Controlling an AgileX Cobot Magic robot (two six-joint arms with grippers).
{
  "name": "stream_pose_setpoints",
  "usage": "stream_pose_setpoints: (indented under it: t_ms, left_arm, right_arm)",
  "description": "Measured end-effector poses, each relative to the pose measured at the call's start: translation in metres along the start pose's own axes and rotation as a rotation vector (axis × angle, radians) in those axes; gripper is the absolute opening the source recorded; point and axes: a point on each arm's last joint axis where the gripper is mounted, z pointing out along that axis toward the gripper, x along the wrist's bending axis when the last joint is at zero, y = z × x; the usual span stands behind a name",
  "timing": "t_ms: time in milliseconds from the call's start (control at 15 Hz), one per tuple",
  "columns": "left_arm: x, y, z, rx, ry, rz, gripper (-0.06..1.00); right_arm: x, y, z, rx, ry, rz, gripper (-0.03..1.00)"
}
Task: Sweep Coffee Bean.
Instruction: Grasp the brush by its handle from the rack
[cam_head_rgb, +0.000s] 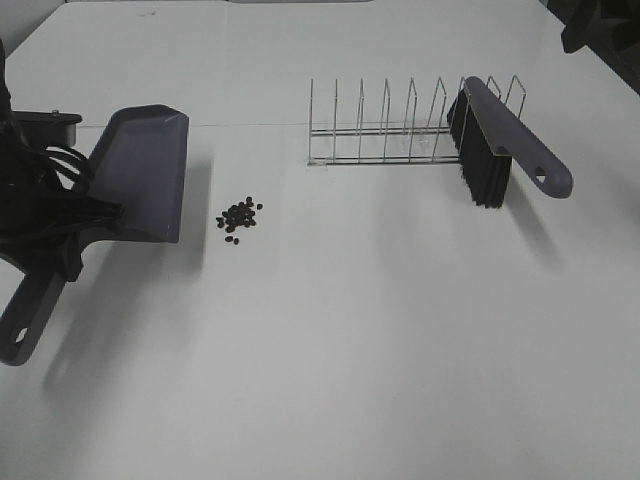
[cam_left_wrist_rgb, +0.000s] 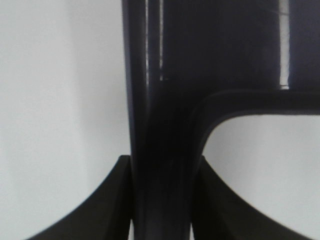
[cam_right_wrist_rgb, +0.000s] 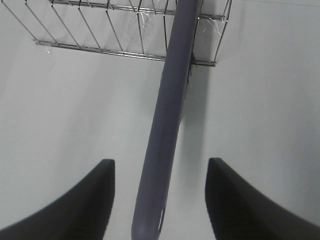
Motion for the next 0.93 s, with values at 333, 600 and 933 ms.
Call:
stream_pose_setpoints:
  t_ms: [333, 600, 933]
  left_arm:
    - [-0.001, 0.000, 0.000, -0.002, -0.006, -0.004, 0.27]
    - [-0.001, 0.000, 0.000, -0.002, -0.011, -0.008, 0.27]
    - [-0.003, 0.000, 0.000, 0.002, -0.028, -0.024, 0.27]
  right_arm:
    - [-0.009, 0.047, 0.071, 0.146, 0.021, 0.040, 0.50]
    - [-0.003, 0.059, 0.090, 0.142, -0.002, 0.000, 0.50]
    - [0.027, 0.063, 0.126, 0.169, -0.064, -0.028, 0.54]
